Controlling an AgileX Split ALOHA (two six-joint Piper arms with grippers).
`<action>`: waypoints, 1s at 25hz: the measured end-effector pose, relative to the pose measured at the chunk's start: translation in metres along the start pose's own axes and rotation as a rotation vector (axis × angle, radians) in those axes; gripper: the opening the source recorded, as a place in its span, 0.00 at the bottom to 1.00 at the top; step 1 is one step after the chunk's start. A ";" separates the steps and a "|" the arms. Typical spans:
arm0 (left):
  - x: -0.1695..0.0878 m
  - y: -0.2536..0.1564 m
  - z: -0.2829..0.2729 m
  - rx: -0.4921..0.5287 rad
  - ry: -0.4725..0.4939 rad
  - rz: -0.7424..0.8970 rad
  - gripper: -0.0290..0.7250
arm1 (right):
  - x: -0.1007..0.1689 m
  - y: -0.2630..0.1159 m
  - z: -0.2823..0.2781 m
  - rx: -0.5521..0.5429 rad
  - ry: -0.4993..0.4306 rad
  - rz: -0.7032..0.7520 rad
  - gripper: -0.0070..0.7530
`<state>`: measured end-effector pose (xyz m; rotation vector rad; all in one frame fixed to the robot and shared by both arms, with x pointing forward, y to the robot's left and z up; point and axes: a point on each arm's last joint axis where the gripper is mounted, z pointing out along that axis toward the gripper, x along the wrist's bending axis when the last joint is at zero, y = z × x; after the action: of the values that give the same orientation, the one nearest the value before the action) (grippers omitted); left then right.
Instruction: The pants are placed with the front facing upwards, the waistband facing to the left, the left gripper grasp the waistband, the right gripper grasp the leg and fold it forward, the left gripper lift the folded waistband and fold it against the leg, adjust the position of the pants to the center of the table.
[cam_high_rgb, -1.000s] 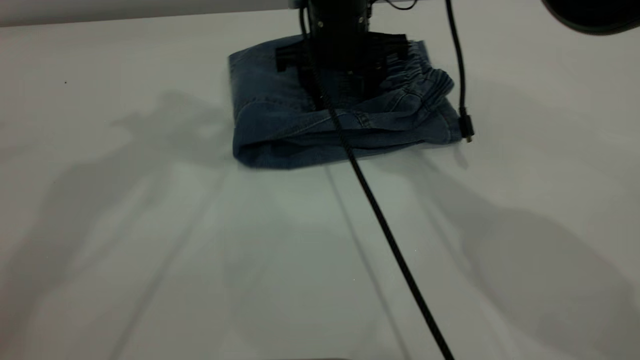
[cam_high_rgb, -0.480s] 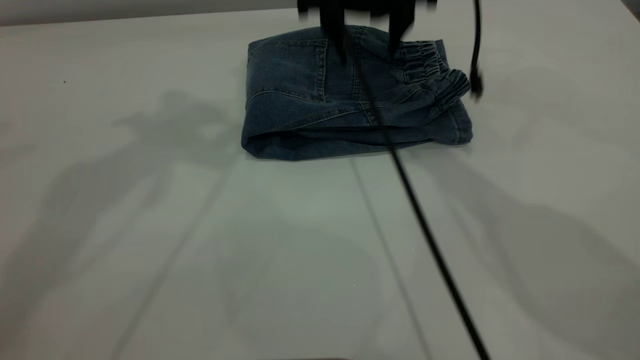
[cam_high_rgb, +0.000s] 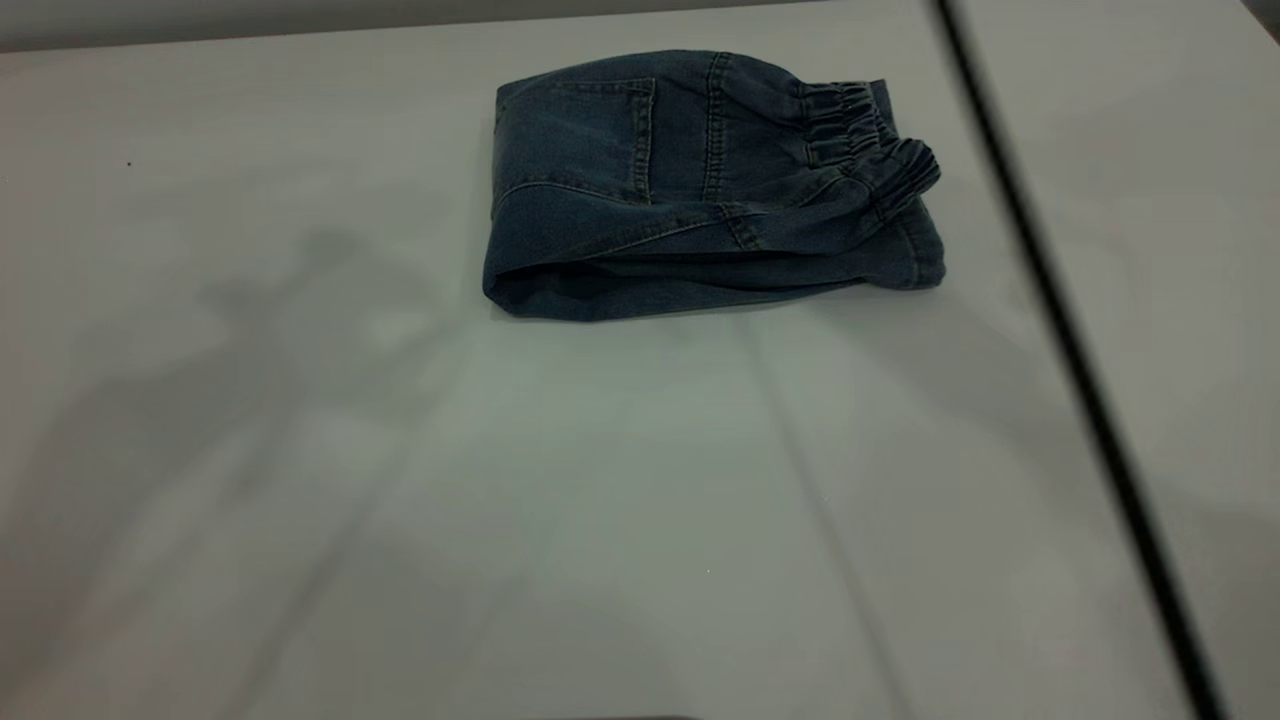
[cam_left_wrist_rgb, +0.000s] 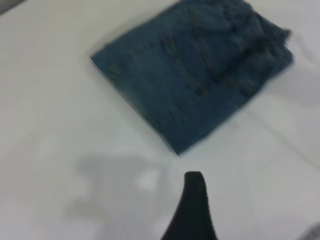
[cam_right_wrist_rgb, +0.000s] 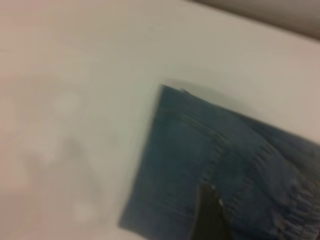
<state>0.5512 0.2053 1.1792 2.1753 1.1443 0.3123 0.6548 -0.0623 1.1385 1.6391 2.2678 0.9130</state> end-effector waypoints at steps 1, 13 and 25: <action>-0.004 -0.002 -0.008 0.008 -0.006 0.007 0.79 | 0.003 0.001 -0.019 -0.023 0.022 -0.018 0.56; -0.052 -0.048 -0.104 -0.170 0.044 0.048 0.79 | 0.001 -0.081 -0.180 -0.055 0.042 -0.125 0.56; -0.076 -0.164 -0.102 -0.061 0.105 -0.069 0.79 | -0.039 -0.248 -0.210 0.098 -0.058 -0.151 0.56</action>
<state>0.3510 0.2552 1.1574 2.0829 1.2484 0.4304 0.3702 -0.2227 1.1520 1.4863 2.3923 0.7203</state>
